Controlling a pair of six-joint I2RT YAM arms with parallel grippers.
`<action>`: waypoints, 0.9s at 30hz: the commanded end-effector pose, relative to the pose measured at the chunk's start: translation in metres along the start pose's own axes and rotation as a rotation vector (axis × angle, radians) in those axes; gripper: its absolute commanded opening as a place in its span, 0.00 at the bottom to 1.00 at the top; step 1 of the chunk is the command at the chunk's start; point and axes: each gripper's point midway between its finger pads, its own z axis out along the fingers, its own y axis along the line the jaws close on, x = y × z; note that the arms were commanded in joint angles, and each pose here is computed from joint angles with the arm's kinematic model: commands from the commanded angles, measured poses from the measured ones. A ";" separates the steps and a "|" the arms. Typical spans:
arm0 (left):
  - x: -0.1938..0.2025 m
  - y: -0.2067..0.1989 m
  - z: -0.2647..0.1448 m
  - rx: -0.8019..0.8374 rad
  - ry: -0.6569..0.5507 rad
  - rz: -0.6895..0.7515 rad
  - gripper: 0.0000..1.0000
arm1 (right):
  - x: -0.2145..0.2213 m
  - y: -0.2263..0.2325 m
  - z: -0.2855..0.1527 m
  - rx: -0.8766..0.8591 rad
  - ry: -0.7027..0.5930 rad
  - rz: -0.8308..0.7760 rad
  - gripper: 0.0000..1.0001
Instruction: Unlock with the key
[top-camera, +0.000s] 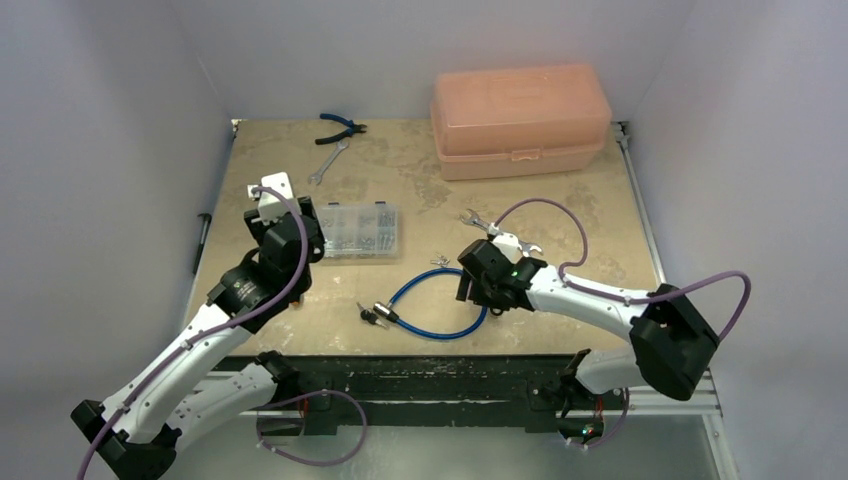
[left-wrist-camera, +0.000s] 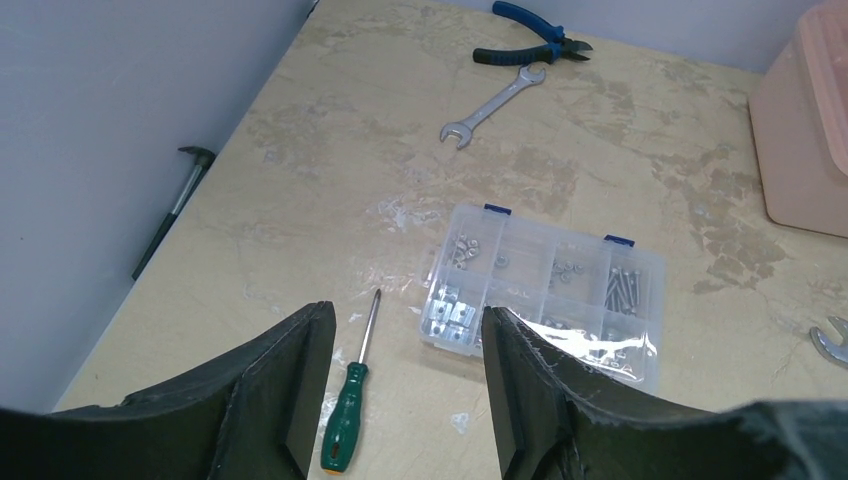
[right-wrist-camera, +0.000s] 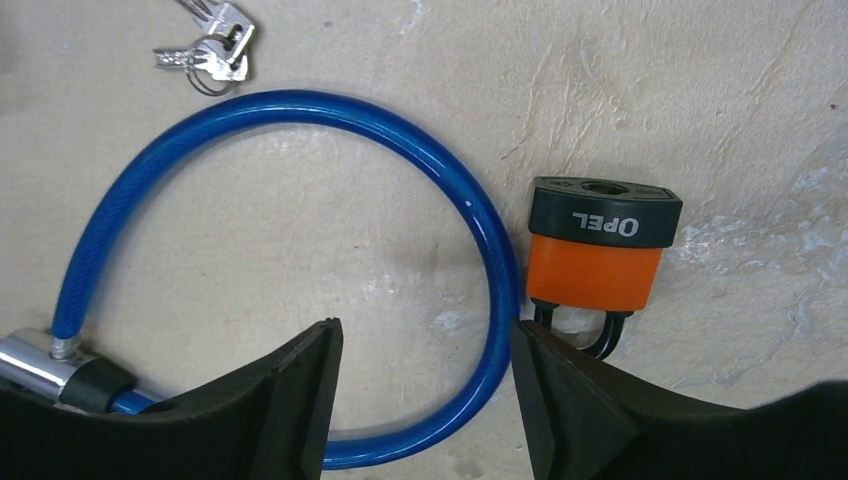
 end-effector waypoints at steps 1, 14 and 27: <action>-0.004 -0.002 0.002 0.002 -0.013 -0.002 0.59 | 0.000 -0.004 0.010 0.006 -0.004 -0.012 0.69; -0.004 -0.002 0.002 0.002 -0.011 0.003 0.59 | 0.000 -0.032 0.024 0.062 0.014 -0.009 0.70; -0.003 -0.002 0.002 0.005 -0.008 0.004 0.59 | -0.026 -0.068 0.018 0.136 -0.029 0.038 0.72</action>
